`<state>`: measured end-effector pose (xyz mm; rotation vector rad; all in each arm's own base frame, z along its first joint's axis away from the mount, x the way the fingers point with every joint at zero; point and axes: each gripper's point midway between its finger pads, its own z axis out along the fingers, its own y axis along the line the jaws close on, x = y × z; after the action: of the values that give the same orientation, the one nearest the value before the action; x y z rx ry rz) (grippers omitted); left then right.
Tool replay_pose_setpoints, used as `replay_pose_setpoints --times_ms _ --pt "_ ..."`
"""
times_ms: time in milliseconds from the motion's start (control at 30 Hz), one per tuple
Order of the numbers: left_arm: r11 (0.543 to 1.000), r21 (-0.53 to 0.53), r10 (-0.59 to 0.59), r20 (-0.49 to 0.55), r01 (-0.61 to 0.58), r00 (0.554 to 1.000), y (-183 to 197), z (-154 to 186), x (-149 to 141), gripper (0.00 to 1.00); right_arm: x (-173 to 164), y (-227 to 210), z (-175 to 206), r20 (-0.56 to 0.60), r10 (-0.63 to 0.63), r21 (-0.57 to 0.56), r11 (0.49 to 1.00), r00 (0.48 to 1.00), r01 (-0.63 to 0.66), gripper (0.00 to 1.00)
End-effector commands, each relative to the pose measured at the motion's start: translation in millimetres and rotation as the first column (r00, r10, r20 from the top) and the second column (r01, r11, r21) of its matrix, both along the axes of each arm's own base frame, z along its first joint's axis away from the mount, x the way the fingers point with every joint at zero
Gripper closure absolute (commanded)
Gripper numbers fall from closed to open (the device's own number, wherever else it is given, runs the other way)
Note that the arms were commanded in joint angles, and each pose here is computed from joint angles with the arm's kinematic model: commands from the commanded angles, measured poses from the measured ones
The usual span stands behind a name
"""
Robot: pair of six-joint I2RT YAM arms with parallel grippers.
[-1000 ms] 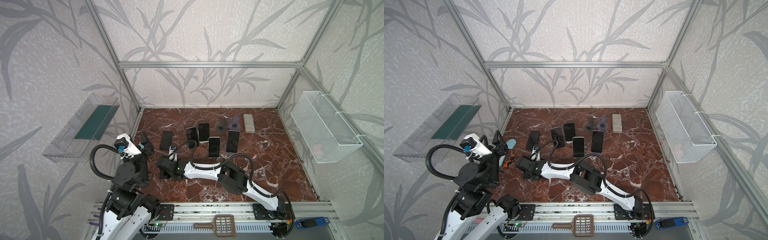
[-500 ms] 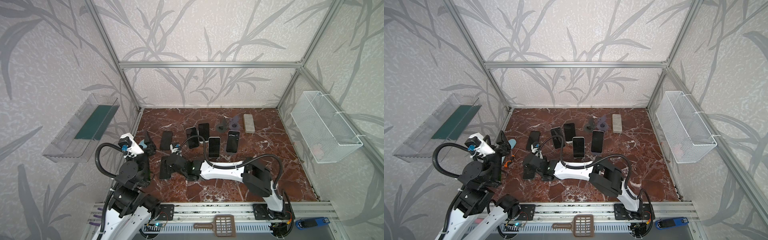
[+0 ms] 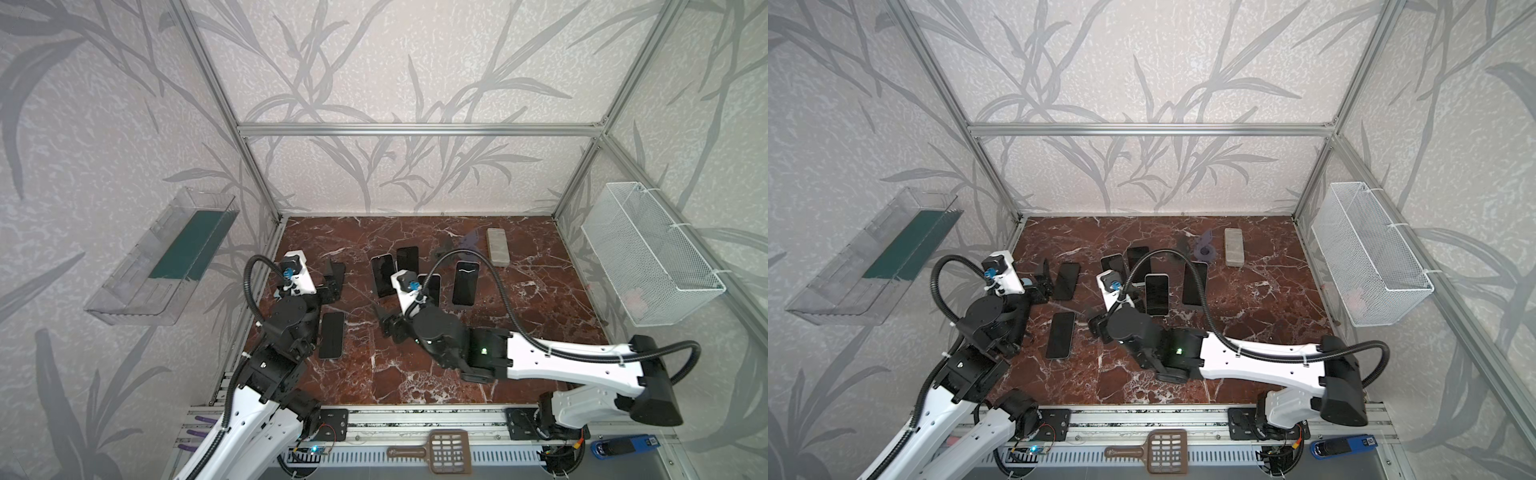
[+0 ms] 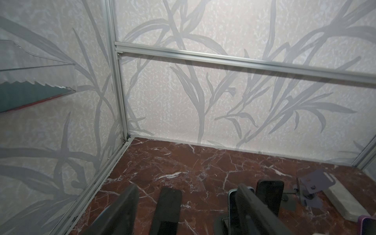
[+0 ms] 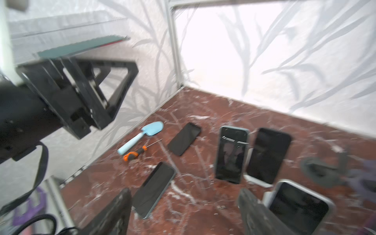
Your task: Remove the phone from the phone stand
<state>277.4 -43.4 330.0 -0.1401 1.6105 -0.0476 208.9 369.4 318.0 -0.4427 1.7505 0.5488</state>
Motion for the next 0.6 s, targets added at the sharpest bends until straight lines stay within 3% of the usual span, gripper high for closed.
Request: replay_pose_setpoints --times_ms 0,100,233,333,400,500,567 --pt "0.992 -0.035 -0.120 -0.019 0.119 0.993 -24 2 6 0.09 19 -59 1 0.092 -0.145 -0.041 0.988 0.985 0.149 0.18" --pt "0.979 -0.063 -0.195 -0.062 0.192 0.979 -42 -8 13 0.01 21 -96 -4 0.086 -0.177 -0.012 0.984 0.980 0.179 0.18" --pt "0.959 -0.103 -0.277 -0.137 0.264 0.951 -63 -22 21 0.01 17 -140 -13 0.106 -0.227 -0.026 0.973 0.968 0.231 0.15" --pt "0.937 -0.153 -0.342 -0.210 0.314 0.916 -81 -31 30 0.01 13 -168 -17 0.113 -0.255 0.018 0.967 0.960 0.255 0.06" --pt "0.916 -0.220 -0.378 -0.200 0.335 0.904 -92 -32 35 0.01 11 -185 -19 0.121 -0.272 0.044 0.962 0.955 0.269 0.01" --pt "0.872 -0.295 -0.455 -0.189 0.391 0.870 -112 -26 38 0.01 14 -203 -20 0.124 -0.295 0.115 0.953 0.947 0.281 0.01" --pt "0.875 -0.291 -0.453 -0.213 0.387 0.865 -125 -29 38 0.01 20 -217 -25 0.102 -0.346 0.137 0.934 0.933 0.331 0.01"
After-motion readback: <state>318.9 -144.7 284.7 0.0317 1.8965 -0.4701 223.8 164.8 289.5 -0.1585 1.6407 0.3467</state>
